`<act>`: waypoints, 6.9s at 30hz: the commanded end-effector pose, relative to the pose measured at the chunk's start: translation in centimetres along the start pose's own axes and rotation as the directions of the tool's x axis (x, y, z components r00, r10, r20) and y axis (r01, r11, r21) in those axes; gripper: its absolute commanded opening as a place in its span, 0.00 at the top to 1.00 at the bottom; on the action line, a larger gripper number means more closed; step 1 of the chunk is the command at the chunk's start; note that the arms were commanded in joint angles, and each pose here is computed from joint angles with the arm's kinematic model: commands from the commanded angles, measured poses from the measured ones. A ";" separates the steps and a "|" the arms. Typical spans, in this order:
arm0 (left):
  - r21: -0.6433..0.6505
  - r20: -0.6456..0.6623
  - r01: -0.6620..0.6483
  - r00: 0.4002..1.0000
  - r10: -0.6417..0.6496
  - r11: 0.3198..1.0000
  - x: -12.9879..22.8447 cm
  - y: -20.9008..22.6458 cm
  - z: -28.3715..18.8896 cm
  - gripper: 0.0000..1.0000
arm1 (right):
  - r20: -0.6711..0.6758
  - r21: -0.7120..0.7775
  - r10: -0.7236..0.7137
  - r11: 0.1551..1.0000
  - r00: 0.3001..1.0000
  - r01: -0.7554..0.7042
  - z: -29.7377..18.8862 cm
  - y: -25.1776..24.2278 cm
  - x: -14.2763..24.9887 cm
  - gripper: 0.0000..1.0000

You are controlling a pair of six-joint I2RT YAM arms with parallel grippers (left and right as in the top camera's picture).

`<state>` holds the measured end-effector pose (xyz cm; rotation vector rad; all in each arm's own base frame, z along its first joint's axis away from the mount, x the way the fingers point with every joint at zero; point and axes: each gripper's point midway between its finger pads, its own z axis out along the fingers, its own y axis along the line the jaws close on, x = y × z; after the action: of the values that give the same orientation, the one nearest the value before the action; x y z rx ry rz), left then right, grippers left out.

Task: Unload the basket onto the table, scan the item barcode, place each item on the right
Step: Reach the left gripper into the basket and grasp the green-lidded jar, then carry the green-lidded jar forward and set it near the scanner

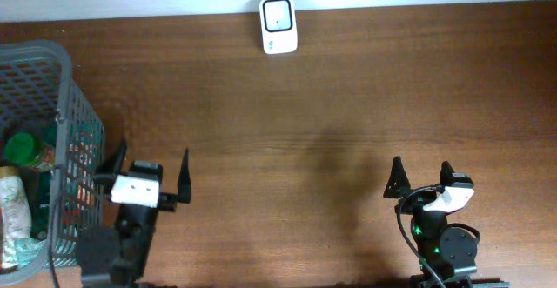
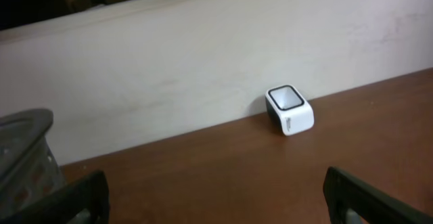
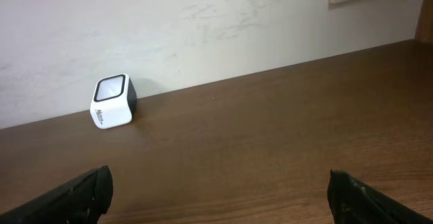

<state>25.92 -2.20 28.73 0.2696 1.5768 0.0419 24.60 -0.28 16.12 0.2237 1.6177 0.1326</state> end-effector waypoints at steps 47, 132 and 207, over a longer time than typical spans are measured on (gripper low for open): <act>-0.398 -0.415 0.135 0.856 -0.309 0.908 -11.9 13.4 8.6 0.01 | -0.006 -0.006 -0.007 1.000 1.000 0.007 0.0 0.1 0.3 0.02; -0.672 -0.444 0.367 0.496 -0.746 0.644 16.7 31.7 7.5 0.47 | -0.006 -0.006 -0.007 1.000 1.000 0.007 0.0 0.1 0.3 0.02; 0.092 -0.882 0.304 0.466 -0.064 0.948 17.1 -26.8 21.4 0.07 | -0.006 -0.006 -0.007 1.000 1.000 0.007 0.0 0.1 0.3 0.02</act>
<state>42.43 -27.91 6.11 0.2995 2.6920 -0.2429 24.60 -0.28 16.12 0.2240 1.6177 0.1329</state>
